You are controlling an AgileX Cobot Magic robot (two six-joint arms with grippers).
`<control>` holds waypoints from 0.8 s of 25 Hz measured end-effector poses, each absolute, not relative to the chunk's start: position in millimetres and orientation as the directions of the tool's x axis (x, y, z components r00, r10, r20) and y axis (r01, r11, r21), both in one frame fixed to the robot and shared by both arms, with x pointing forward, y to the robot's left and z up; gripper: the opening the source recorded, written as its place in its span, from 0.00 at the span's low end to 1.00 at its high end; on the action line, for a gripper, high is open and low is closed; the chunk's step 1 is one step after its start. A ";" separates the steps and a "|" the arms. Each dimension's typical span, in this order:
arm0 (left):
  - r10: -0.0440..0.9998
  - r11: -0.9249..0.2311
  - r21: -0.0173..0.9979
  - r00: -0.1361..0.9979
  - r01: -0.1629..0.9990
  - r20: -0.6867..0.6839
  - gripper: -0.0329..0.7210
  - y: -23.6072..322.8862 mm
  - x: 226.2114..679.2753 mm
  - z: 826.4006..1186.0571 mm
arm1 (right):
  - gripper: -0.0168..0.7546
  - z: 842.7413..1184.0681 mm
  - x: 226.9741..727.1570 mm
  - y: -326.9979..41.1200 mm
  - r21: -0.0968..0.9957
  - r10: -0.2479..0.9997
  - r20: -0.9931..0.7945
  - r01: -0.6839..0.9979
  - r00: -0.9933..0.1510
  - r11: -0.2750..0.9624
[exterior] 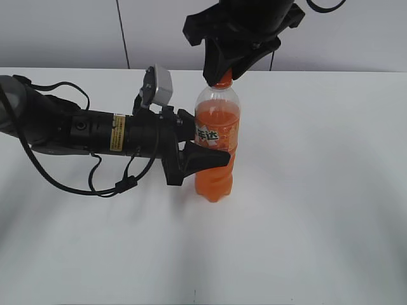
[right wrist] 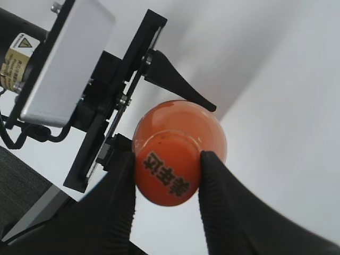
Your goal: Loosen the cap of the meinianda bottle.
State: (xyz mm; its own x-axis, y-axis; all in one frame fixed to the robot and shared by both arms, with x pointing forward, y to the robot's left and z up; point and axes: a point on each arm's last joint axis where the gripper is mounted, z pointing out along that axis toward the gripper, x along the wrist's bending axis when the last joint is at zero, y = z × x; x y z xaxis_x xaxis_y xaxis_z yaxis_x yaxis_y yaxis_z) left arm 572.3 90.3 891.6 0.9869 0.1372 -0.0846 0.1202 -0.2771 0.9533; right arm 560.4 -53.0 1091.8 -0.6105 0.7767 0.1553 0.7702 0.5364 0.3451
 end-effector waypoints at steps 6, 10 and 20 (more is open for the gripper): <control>0.137 -0.277 0.953 0.987 0.120 -0.085 0.61 90.3 572.3 891.6 | 0.38 1091.9 560.3 -52.8 0.366 0.683 0.101 0.666 -0.723 0.650; 0.137 -0.278 0.953 0.987 0.120 -0.084 0.61 90.3 572.2 891.6 | 0.37 1092.1 560.5 -52.9 0.380 0.454 -0.016 0.414 -0.891 0.827; 0.137 -0.278 0.953 0.987 0.119 -0.083 0.61 90.3 572.3 891.6 | 0.37 1092.9 562.2 -55.4 0.236 -0.189 -0.276 -0.257 -0.942 0.937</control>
State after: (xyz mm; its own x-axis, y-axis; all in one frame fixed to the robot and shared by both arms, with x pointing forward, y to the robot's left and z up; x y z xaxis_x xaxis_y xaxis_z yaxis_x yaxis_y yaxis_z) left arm 572.3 90.3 891.6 0.9870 0.1375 -0.0834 0.1192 -0.2778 0.9532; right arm 562.2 -55.4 1092.9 -0.9424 -0.1889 -0.2759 -0.2568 0.9373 0.2355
